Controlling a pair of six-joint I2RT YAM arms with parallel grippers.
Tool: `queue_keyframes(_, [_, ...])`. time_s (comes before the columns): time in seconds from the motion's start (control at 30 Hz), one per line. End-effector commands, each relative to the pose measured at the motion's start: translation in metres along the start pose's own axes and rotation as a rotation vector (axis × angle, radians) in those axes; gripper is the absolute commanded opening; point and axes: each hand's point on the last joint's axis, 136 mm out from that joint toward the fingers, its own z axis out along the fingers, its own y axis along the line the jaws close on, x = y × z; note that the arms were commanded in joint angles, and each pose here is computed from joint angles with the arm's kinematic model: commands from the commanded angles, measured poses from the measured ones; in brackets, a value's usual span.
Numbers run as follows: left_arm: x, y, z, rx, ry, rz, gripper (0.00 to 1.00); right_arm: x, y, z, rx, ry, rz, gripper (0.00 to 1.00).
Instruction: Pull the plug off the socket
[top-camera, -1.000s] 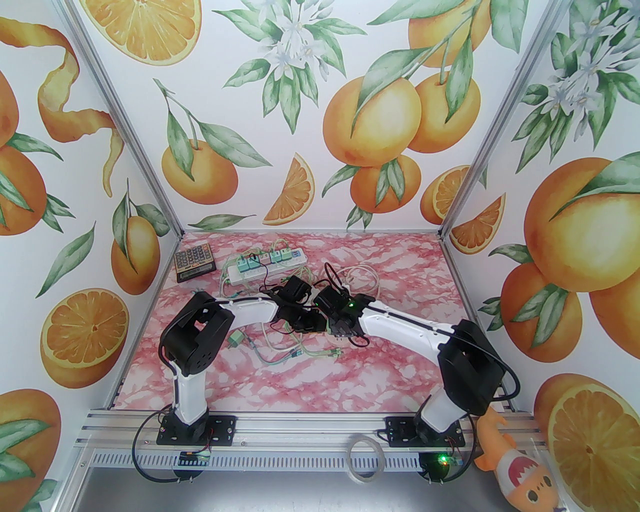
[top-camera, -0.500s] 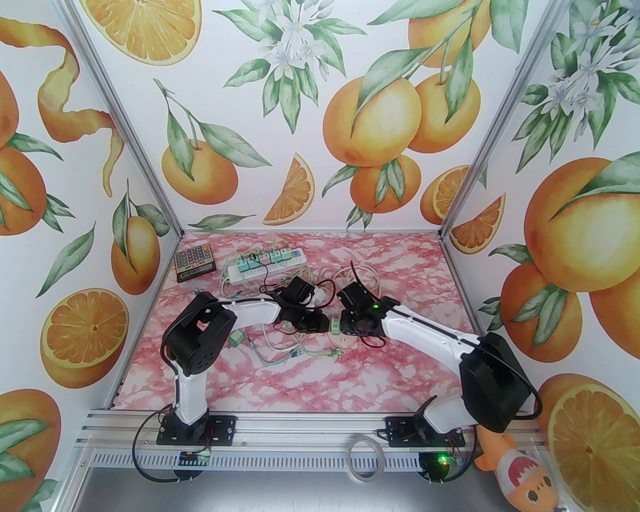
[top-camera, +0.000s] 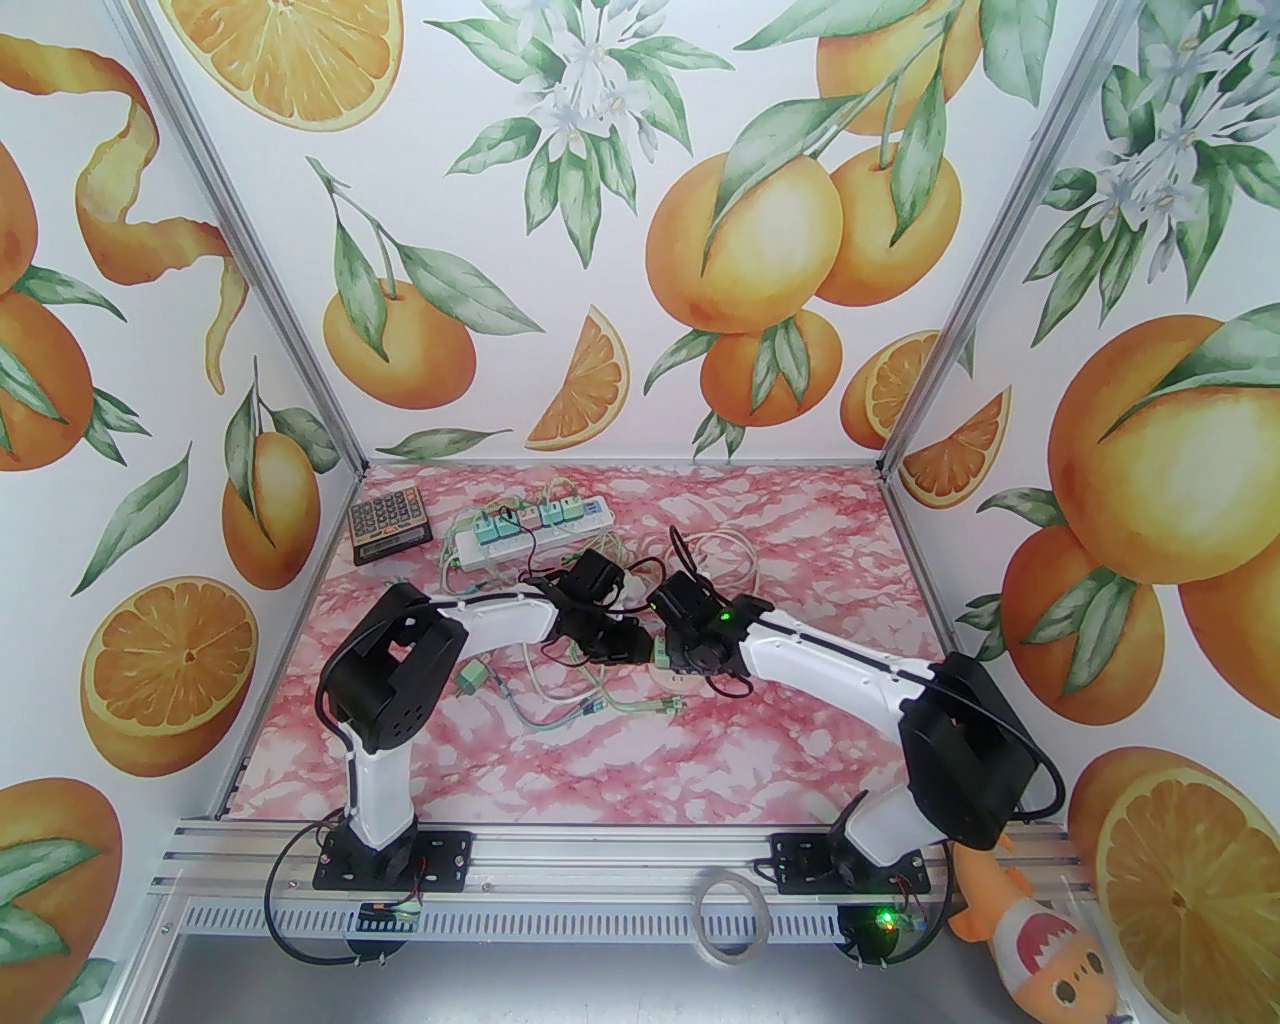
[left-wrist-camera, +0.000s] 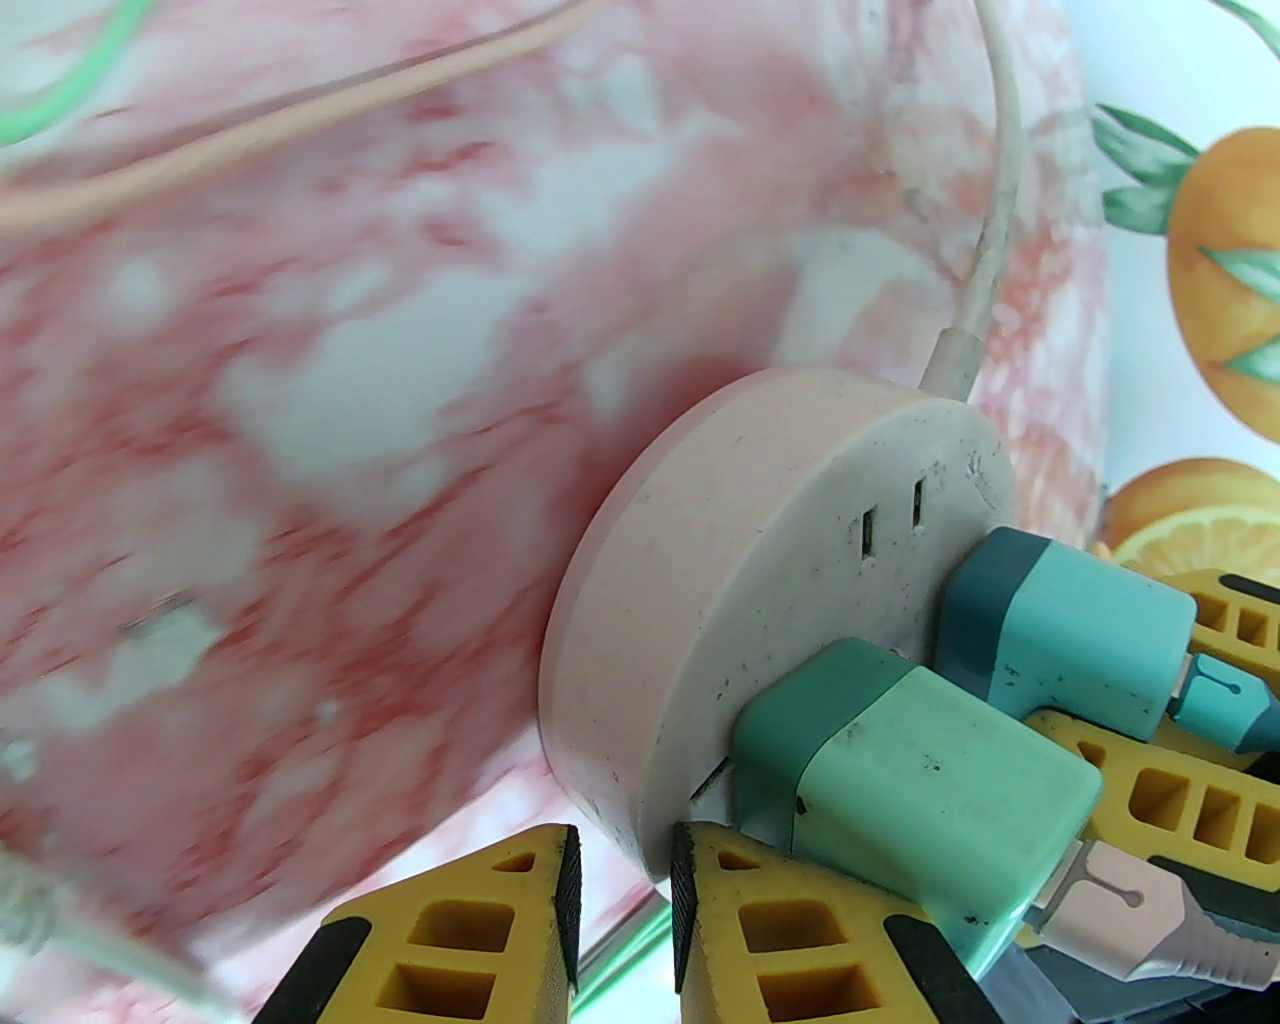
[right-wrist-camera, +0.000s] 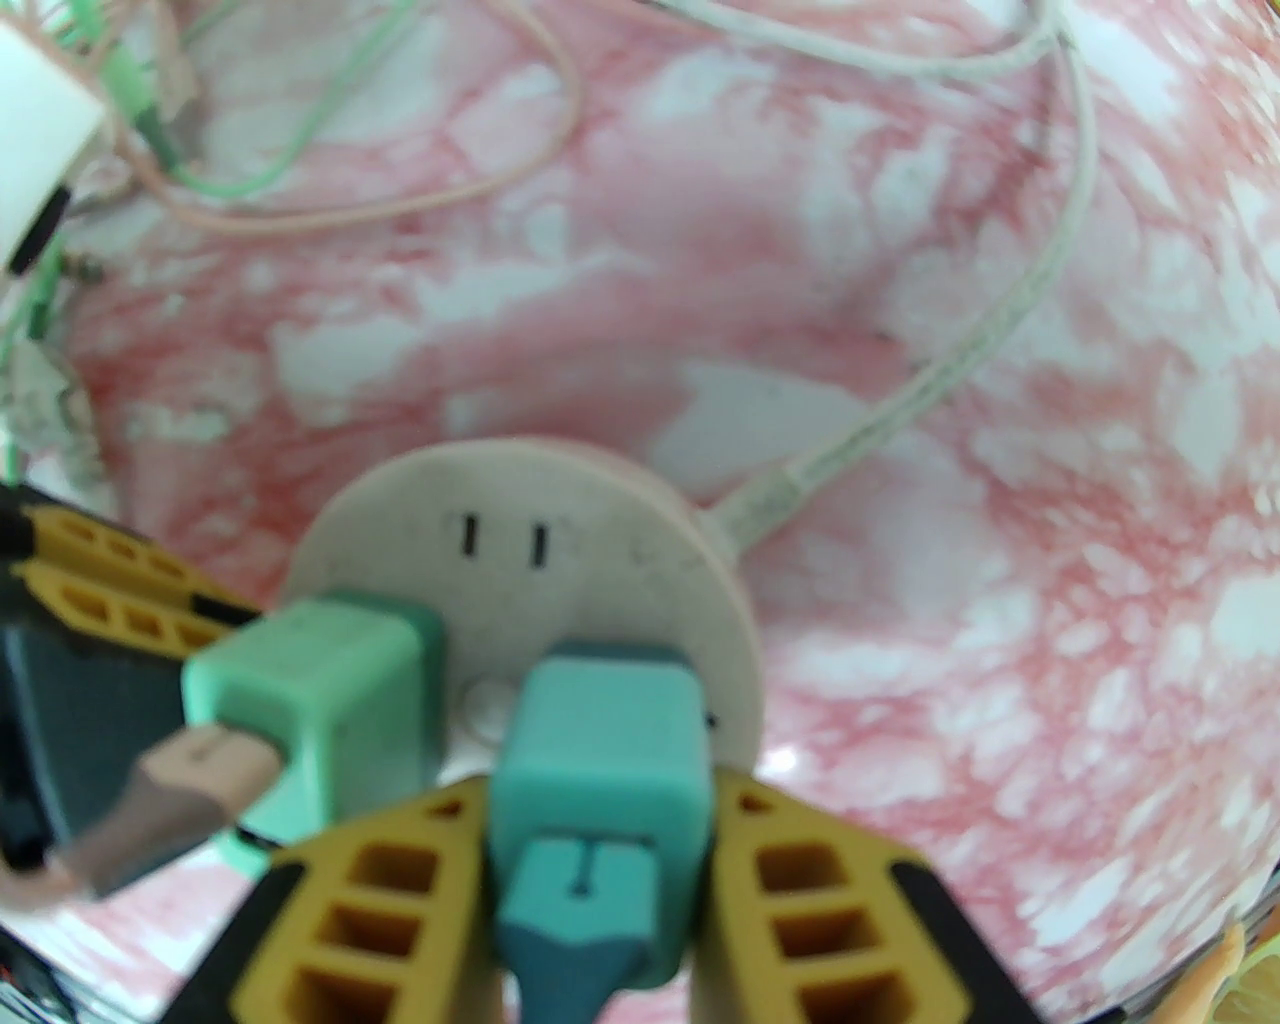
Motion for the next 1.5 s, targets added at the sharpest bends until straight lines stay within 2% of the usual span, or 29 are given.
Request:
queue_keyframes(0.0, [-0.012, 0.015, -0.028, -0.052, -0.069, -0.006, 0.26, -0.011, 0.030, -0.011, -0.147, -0.041, 0.034, 0.30])
queue_keyframes(0.2, [-0.022, -0.020, -0.062, 0.088, -0.154, 0.031, 0.36, -0.016, 0.030, -0.011, -0.148, -0.047, 0.045, 0.29])
queue_keyframes(0.47, [-0.009, -0.036, -0.073, 0.191, -0.183, 0.053, 0.49, -0.015, 0.028, -0.009, -0.152, -0.047, 0.065, 0.30])
queue_keyframes(0.8, [0.010, -0.034, -0.058, 0.206, -0.123, 0.058, 0.49, -0.013, 0.031, -0.005, -0.156, -0.037, 0.075, 0.29])
queue_keyframes(1.13, [0.002, -0.041, -0.046, 0.228, -0.126, 0.032, 0.49, -0.013, 0.032, -0.004, -0.163, -0.030, 0.075, 0.30])
queue_keyframes(1.33, [0.006, -0.020, -0.031, 0.147, -0.092, -0.011, 0.46, -0.012, 0.033, -0.003, -0.165, -0.025, 0.075, 0.29])
queue_keyframes(1.47, [0.020, 0.002, -0.019, 0.055, -0.035, -0.037, 0.41, -0.009, 0.030, -0.003, -0.153, -0.024, 0.065, 0.29])
